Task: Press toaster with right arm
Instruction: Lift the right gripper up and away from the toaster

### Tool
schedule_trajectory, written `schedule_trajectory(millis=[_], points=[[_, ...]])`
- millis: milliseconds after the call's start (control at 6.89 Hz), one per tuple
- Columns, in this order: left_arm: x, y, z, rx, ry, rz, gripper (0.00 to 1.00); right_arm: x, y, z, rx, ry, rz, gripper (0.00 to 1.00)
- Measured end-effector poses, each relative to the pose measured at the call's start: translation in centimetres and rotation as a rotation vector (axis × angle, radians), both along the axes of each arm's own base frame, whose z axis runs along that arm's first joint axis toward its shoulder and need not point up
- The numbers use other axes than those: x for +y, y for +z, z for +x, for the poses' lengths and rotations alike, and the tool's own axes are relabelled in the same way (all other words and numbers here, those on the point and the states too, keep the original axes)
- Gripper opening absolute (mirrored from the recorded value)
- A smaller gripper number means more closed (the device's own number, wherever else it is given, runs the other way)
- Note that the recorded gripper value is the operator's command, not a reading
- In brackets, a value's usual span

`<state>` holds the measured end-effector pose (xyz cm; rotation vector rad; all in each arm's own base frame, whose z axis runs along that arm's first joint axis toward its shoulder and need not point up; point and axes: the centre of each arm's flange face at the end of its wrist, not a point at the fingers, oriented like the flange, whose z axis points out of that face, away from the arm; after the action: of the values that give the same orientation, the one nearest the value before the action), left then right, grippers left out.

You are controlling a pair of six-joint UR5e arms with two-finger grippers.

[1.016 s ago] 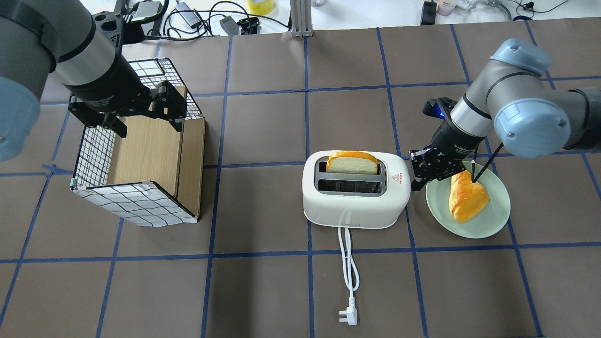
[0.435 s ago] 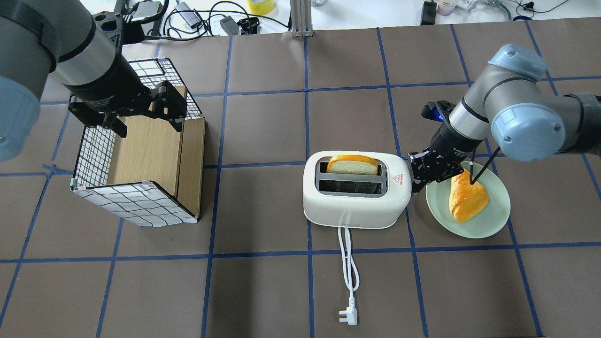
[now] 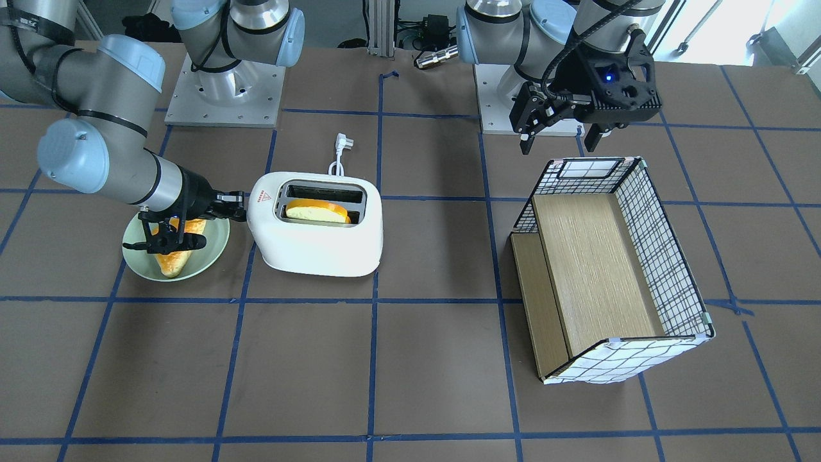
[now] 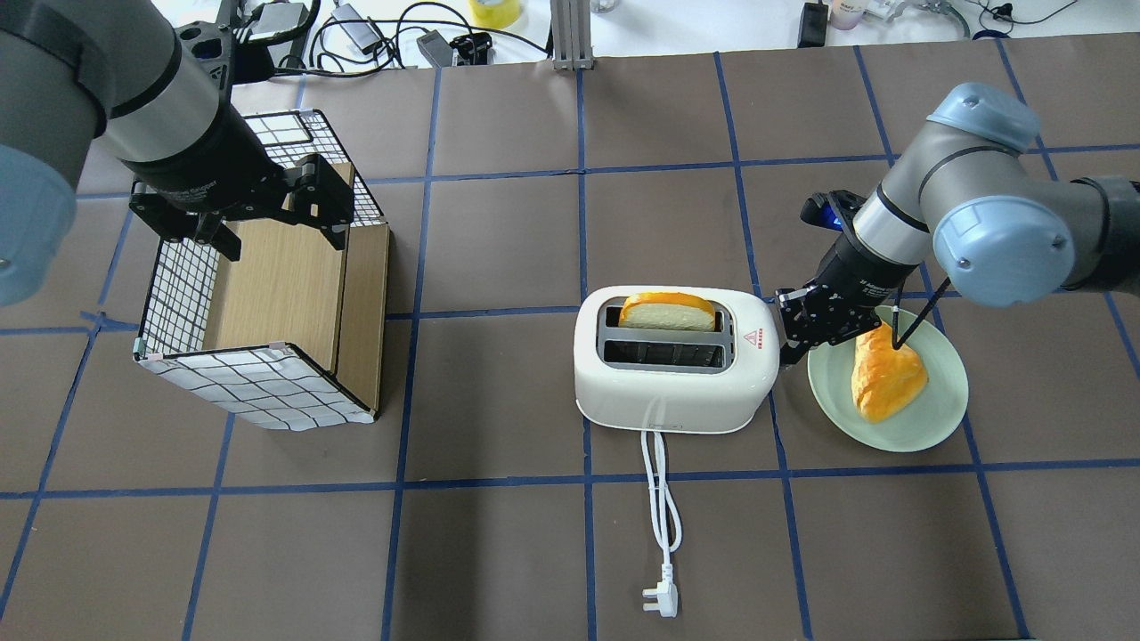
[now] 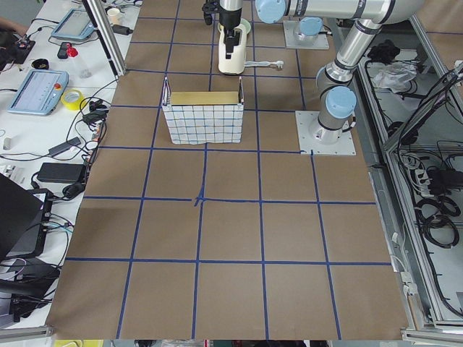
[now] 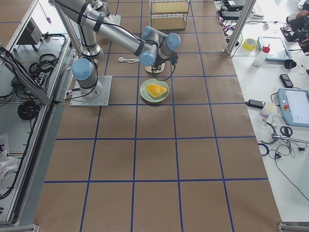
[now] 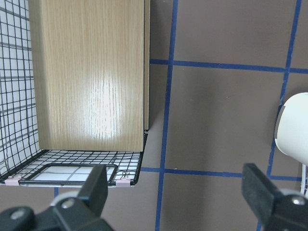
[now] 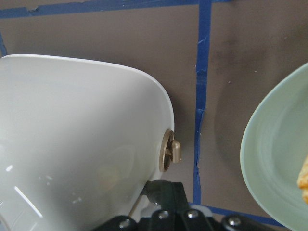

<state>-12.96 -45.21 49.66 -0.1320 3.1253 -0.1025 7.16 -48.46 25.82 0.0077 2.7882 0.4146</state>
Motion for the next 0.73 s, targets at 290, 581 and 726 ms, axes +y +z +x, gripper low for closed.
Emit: schedule_trajectory(millis=[290, 581, 726], points=[[0.0, 0.0, 0.0, 0.0, 0.0, 0.0, 1.0, -0.9, 3.1, -0.2, 0.042, -0.058, -0.038, 0.0], [0.0, 0.0, 0.0, 0.0, 0.0, 0.0, 1.0, -1.7, 8.2, -0.4, 0.084, -0.098, -0.1, 0.01], [0.0, 0.0, 0.0, 0.0, 0.0, 0.0, 1.0, -2.1, 11.0, -0.6, 0.116, -0.111, -0.129, 0.03]])
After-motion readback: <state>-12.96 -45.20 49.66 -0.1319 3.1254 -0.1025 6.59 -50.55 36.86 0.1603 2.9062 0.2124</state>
